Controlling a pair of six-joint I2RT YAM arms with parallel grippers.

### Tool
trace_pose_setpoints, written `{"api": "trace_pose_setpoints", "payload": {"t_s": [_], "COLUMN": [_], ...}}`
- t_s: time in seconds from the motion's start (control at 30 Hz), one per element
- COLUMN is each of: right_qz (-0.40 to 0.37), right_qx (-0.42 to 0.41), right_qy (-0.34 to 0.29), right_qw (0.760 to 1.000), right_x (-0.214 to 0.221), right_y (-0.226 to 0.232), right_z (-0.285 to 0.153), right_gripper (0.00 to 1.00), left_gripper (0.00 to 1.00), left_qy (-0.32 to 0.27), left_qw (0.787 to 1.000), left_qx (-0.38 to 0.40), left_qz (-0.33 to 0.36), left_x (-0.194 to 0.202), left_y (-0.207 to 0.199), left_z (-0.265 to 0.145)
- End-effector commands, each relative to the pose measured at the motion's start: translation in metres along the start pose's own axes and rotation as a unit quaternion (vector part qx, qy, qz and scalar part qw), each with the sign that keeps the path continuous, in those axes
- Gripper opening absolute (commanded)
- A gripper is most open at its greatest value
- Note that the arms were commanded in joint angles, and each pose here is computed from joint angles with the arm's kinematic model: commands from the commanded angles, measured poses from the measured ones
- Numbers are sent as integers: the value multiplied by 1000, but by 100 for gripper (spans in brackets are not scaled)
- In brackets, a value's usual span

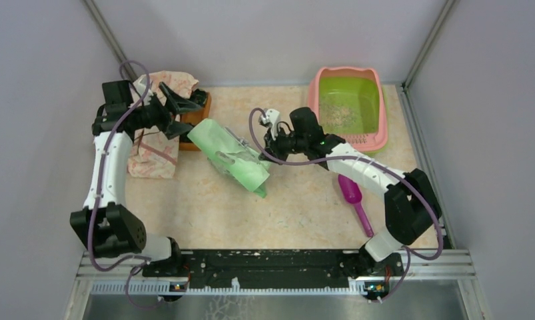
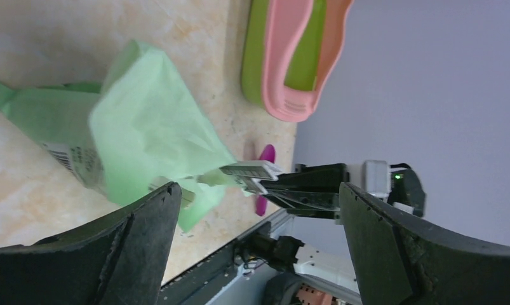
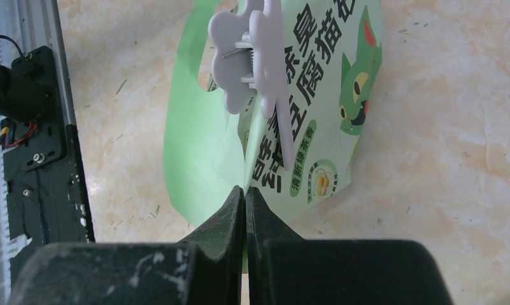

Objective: Fill the litter box with clean litter
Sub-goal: Adjust the clamp at the cat litter bag.

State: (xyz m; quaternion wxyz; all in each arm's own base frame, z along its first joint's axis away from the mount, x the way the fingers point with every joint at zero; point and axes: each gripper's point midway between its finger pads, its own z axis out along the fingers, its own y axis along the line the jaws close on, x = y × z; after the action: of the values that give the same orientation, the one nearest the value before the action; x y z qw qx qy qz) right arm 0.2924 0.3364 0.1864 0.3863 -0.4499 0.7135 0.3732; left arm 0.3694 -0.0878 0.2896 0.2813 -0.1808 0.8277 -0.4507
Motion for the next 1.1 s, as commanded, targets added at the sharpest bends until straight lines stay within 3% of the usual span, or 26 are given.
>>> {"api": "trace_pose_setpoints", "payload": {"t_s": [0.0,0.23,0.4,0.63,0.7,0.83,0.9,1.0,1.07], "right_qz": [-49,-60,-56,-55,-56,-53,-51,-49,-48], "right_qx": [-24,-38,-44,-40,-39,-41,-42,-41,-41], "right_qy": [-75,-86,-93,-82,-78,-80,-79,-76,-74], "right_qw": [996,994,993,994,995,995,995,995,995], "right_x": [-50,-46,-36,-27,-25,-26,-26,-24,-23], "right_y": [41,72,82,82,81,81,81,81,81], "right_z": [-18,-22,-24,-23,-23,-21,-20,-19,-19], "right_gripper": [0,0,0,0,0,0,0,0,0], "left_gripper": [99,99,99,99,99,99,99,99,99], "left_qy": [-12,16,30,-87,-80,-4,15,21,-7], "left_qw": [998,994,983,987,985,975,975,978,979], "left_qx": [45,80,124,5,3,-7,-20,-22,-50], "left_qz": [-43,-68,-129,-137,-156,-221,-221,-206,-200], "left_x": [21,50,67,44,46,63,66,62,53], "left_y": [-50,-59,-44,-2,2,20,25,22,16], "left_z": [-36,-48,-39,-41,-40,-23,-21,-23,-35]}}
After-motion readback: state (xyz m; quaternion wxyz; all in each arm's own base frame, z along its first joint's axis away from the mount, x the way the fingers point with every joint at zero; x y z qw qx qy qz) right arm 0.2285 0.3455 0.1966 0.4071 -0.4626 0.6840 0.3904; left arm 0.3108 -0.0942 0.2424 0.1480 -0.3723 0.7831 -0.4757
